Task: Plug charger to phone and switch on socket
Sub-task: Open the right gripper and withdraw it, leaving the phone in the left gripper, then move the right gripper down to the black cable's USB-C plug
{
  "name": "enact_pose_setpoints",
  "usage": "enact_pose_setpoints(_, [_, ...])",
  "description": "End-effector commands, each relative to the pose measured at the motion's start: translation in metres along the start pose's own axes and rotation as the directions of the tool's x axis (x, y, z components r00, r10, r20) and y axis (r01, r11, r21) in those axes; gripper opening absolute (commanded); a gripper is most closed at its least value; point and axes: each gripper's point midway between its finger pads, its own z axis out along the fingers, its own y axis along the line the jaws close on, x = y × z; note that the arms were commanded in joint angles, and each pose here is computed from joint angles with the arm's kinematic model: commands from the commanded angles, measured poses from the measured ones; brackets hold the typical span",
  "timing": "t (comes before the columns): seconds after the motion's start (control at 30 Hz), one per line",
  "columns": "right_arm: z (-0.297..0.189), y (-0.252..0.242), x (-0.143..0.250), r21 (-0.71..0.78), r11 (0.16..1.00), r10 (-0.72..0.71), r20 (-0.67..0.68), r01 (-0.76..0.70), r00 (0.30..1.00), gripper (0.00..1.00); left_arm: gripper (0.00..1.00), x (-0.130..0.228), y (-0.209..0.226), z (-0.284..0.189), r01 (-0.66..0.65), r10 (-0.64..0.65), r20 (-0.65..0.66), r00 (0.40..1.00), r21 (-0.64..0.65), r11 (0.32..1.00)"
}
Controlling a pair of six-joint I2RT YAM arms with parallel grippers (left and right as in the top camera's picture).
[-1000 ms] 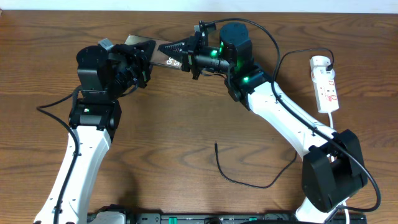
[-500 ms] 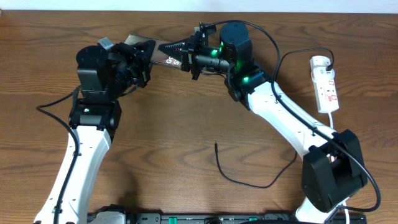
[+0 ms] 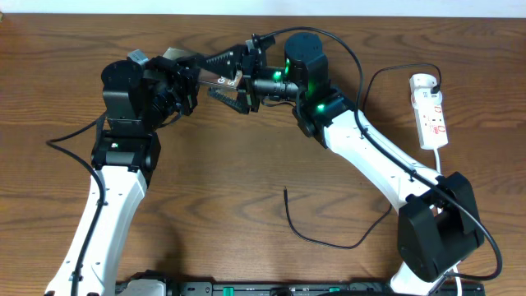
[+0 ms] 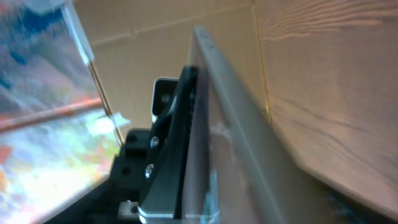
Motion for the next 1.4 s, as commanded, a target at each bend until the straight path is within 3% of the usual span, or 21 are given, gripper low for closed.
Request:
enact_pose_setpoints(0.0, [0.005,0.013,0.019,-0.020,0.999,-0.048,-0.052,0.047,0.997,0.99,0.08,0.011,-0.008,-0.001,-0.037,0.038,-0.050,0.998,0.023,0.999])
enact_pose_setpoints(0.3, [-0.005,0.014,0.010,-0.028,0.980,-0.196,-0.050,0.195,0.979,0.99,0.08,-0.041,-0.018,-0.021,-0.018,0.015,0.041,0.999,0.066,0.998])
enact_pose_setpoints(0.57, [-0.026,0.006,-0.018,0.011,0.959,-0.285,0.003,0.285,0.959,0.99,0.07,-0.063,-0.046,-0.058,-0.073,0.085,-0.058,0.995,0.186,0.980])
enact_pose_setpoints(0.73, [-0.042,-0.025,-0.039,0.133,0.929,-0.352,0.024,0.346,0.936,0.99,0.07,-0.054,-0.053,-0.076,-0.144,0.185,-0.162,0.969,0.235,0.961])
enact_pose_setpoints(0.87, [-0.063,-0.072,-0.059,0.344,0.883,-0.361,0.061,0.320,0.930,0.99,0.07,-0.042,-0.049,-0.083,-0.156,0.216,-0.247,0.945,0.241,0.958])
enact_pose_setpoints(0.97, [-0.085,-0.104,-0.067,0.548,0.785,-0.386,0.067,0.290,0.920,0.99,0.08,-0.037,-0.048,-0.085,-0.190,0.257,-0.271,0.928,0.252,0.949])
enact_pose_setpoints(1.1, [-0.123,-0.123,-0.064,0.769,0.578,-0.433,0.004,0.274,0.902,0.99,0.07,-0.029,-0.047,-0.086,-0.276,0.355,-0.285,0.891,0.284,0.918])
enact_pose_setpoints(1.37, [-0.185,-0.173,-0.027,0.966,0.166,-0.350,-0.132,0.200,0.928,0.99,0.07,0.000,-0.032,-0.077,-0.356,0.453,-0.361,0.815,0.304,0.884])
